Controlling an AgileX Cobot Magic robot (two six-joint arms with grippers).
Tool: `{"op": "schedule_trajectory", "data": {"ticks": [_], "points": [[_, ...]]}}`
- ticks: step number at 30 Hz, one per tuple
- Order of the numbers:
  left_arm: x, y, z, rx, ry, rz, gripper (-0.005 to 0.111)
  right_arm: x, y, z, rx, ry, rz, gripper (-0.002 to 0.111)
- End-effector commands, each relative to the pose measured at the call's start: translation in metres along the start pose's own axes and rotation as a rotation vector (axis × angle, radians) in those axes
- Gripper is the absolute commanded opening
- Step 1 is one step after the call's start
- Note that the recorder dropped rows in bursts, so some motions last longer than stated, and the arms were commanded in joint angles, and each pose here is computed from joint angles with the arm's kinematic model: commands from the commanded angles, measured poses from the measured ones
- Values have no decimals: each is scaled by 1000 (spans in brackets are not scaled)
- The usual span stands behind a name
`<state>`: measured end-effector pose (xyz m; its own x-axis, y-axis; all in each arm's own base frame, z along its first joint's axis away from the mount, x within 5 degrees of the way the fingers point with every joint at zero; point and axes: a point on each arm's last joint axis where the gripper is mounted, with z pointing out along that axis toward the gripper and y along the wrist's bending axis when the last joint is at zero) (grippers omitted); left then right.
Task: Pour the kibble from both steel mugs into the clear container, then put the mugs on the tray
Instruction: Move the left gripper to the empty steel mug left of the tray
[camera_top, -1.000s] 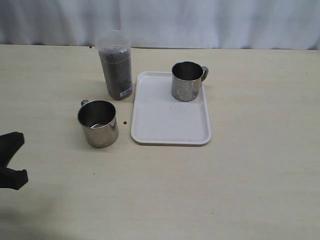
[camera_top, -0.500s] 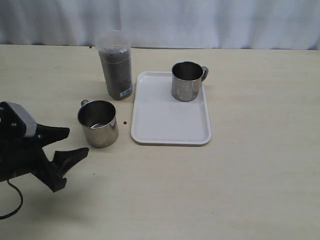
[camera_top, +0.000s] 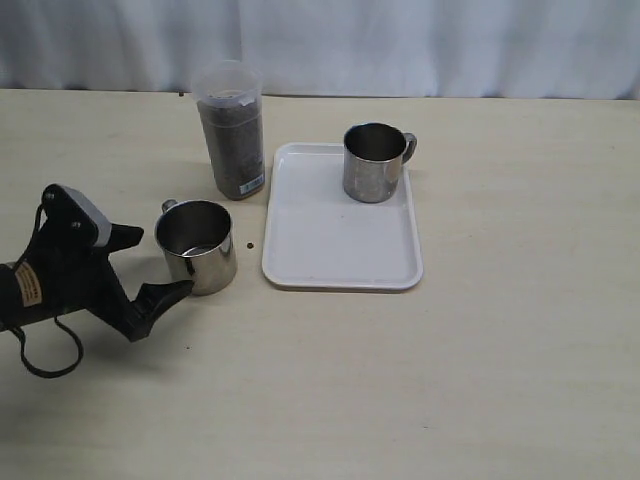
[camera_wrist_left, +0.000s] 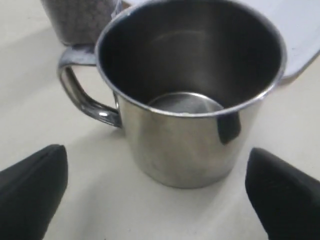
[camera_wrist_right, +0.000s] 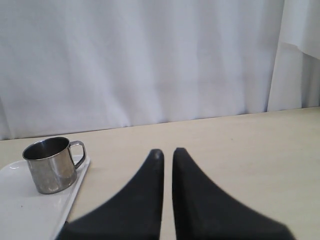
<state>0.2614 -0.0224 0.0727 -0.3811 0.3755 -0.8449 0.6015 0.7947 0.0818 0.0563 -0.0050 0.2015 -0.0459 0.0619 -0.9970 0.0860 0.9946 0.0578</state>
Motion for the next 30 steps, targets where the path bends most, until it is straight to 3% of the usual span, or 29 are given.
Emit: {"op": "schedule_trajectory", "data": {"ticks": [1,12,30], "points": [[-9,7,5,-19,-54,23,86,1,0,0,5,0,-4,5],[1,9,23,12,-147,-29,86,1,0,0,5,0,-4,5],[-10,13,31,73,-222,-41,86,1,0,0,5,0,-4,5]]}}
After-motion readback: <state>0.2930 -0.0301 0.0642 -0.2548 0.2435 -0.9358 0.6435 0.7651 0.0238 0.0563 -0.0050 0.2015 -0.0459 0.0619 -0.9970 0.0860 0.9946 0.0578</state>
